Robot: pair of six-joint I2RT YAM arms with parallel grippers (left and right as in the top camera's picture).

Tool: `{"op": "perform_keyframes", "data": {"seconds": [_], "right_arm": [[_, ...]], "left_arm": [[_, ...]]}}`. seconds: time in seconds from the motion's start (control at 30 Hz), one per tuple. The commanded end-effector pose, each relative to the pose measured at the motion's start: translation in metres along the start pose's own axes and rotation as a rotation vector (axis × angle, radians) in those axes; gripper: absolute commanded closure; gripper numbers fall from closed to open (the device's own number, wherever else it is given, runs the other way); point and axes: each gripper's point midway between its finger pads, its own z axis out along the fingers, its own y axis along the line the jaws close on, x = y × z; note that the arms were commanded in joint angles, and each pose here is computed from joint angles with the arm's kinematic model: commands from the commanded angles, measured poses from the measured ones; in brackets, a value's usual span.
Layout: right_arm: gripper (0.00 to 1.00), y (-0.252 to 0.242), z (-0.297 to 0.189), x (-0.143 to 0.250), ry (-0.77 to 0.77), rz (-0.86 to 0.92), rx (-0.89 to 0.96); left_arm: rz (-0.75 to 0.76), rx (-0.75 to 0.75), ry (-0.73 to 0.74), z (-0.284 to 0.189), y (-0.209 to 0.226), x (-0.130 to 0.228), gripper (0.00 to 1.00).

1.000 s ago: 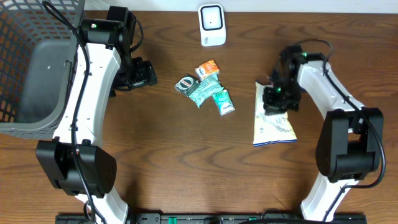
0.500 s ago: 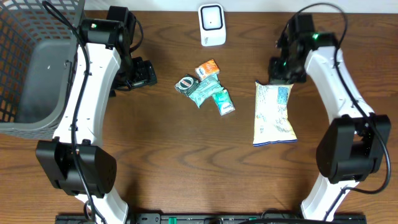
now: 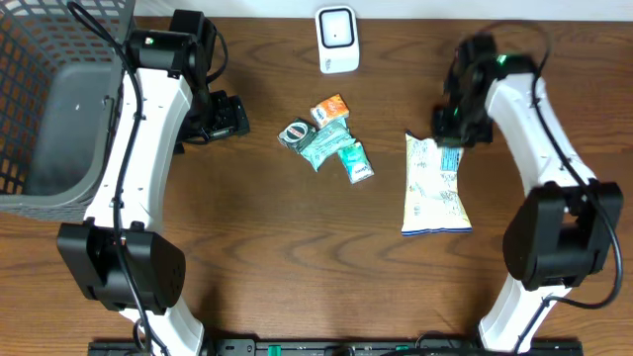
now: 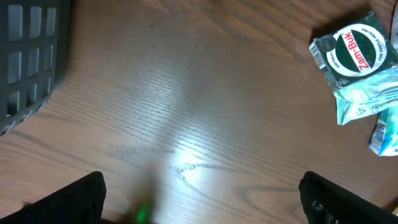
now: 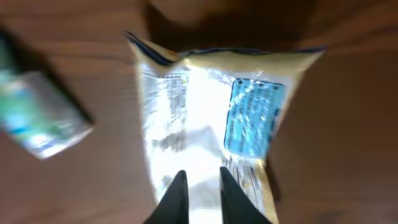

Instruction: Scan the item barcode

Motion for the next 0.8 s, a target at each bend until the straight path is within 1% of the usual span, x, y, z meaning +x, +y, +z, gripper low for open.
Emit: {"op": "perform_keyframes", "data": {"seconds": [0.0,0.07,0.1,0.13,0.23,0.27,0.37,0.47,0.57,0.77], "right_arm": [[0.86,0.007,-0.036,-0.011,-0.066,-0.002,-0.016],[0.82,0.010,-0.041,-0.006,-0.053,-0.010,-0.014],[0.81,0.011,-0.041,-0.003,-0.041,-0.013,-0.012],[0.82,0.012,-0.041,0.001,-0.024,-0.022,-0.010],[0.91,0.014,-0.040,0.011,0.011,-0.030,-0.005],[0.91,0.015,-0.041,0.012,0.015,-0.030,-0.009],[0.91,0.020,-0.044,0.014,0.018,-0.031,-0.036],[0.89,0.028,-0.056,0.018,0.010,-0.032,-0.084],[0.83,0.028,-0.064,0.022,0.009,-0.033,-0.084],[0.83,0.025,-0.060,0.041,0.083,-0.061,-0.065]], "left_arm": [[-0.007,0.007,-0.010,-0.005,0.001,0.002,0.02],[-0.007,0.007,-0.010,-0.005,0.001,0.002,0.02],[-0.007,0.007,-0.010,-0.005,0.001,0.002,0.02],[-0.007,0.007,-0.010,-0.005,0.001,0.002,0.02],[-0.007,0.007,-0.010,-0.005,0.001,0.002,0.02],[-0.007,0.007,-0.010,-0.005,0.001,0.002,0.02],[-0.007,0.007,-0.010,-0.005,0.001,0.002,0.02],[-0.007,0.007,-0.011,-0.005,0.001,0.002,0.02],[-0.007,0.007,-0.011,-0.005,0.001,0.002,0.02],[-0.007,0.007,-0.010,-0.005,0.001,0.002,0.02]]}}
